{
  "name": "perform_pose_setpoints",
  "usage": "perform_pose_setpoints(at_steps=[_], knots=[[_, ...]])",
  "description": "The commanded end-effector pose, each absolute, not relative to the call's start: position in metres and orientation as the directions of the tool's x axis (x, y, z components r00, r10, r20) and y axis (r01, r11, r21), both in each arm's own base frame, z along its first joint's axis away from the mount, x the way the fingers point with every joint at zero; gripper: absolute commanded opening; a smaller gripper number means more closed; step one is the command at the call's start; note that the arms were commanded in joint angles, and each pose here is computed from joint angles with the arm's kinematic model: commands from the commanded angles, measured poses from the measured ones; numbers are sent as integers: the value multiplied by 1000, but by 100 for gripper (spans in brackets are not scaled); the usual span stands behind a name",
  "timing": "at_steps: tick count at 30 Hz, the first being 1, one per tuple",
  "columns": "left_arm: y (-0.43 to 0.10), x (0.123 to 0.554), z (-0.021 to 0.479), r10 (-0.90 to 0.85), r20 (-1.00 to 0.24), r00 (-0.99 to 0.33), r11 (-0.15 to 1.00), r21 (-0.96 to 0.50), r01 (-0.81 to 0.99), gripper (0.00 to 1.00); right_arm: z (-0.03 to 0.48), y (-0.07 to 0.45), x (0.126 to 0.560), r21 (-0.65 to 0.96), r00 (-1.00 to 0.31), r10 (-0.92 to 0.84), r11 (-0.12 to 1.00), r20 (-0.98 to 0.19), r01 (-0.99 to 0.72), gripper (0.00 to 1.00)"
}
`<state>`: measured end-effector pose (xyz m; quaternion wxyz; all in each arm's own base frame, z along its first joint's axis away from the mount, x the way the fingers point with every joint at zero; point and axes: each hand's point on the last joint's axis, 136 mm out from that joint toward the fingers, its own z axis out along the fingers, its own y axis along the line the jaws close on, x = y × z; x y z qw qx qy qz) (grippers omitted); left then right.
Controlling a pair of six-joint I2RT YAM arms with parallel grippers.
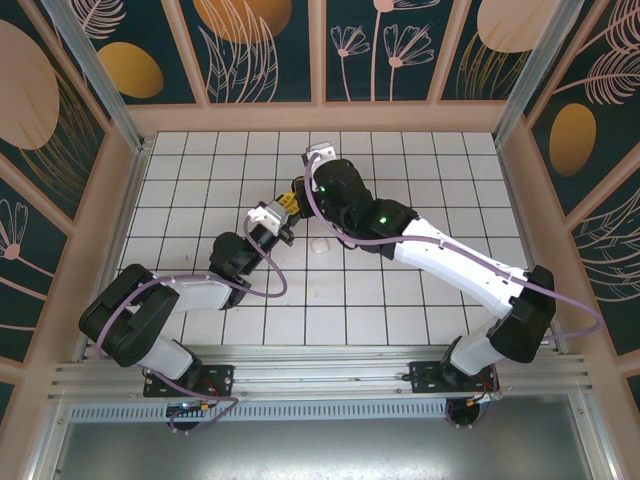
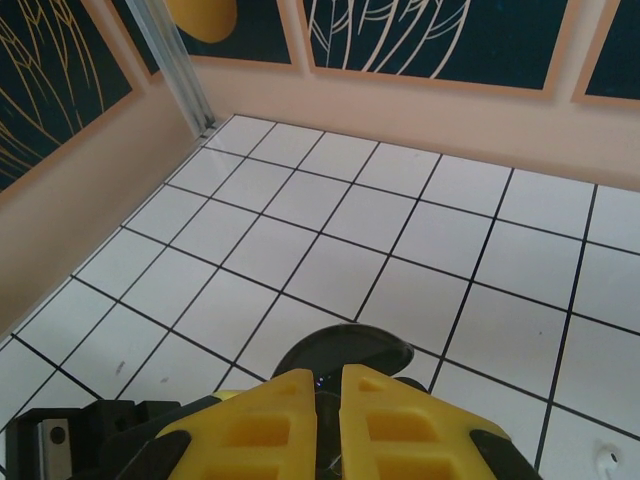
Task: Insert wireless bluetooth earbuds into charging case
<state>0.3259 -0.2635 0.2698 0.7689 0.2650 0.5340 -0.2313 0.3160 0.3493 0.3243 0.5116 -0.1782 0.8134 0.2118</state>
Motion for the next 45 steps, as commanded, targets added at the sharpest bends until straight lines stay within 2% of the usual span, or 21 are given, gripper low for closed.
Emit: perform_pose_setpoints(at_steps=[1, 27, 39, 45], knots=[[-261, 323, 290, -118, -928, 353, 755, 147, 639, 0, 339, 354, 322, 174, -389, -48, 840, -920, -515, 10], [-257, 316, 305, -166, -917, 363, 747, 123, 653, 0, 294, 341, 326, 72, -451, -167, 882, -877, -466, 10], [-256, 307, 317, -222, -907, 357, 723, 92, 685, 0, 301, 352, 315, 253, -490, -50, 808, -870, -532, 10], [-269, 297, 320, -252, -908, 334, 646, 99, 757, 0, 307, 349, 303, 312, -493, -37, 732, -869, -605, 10]])
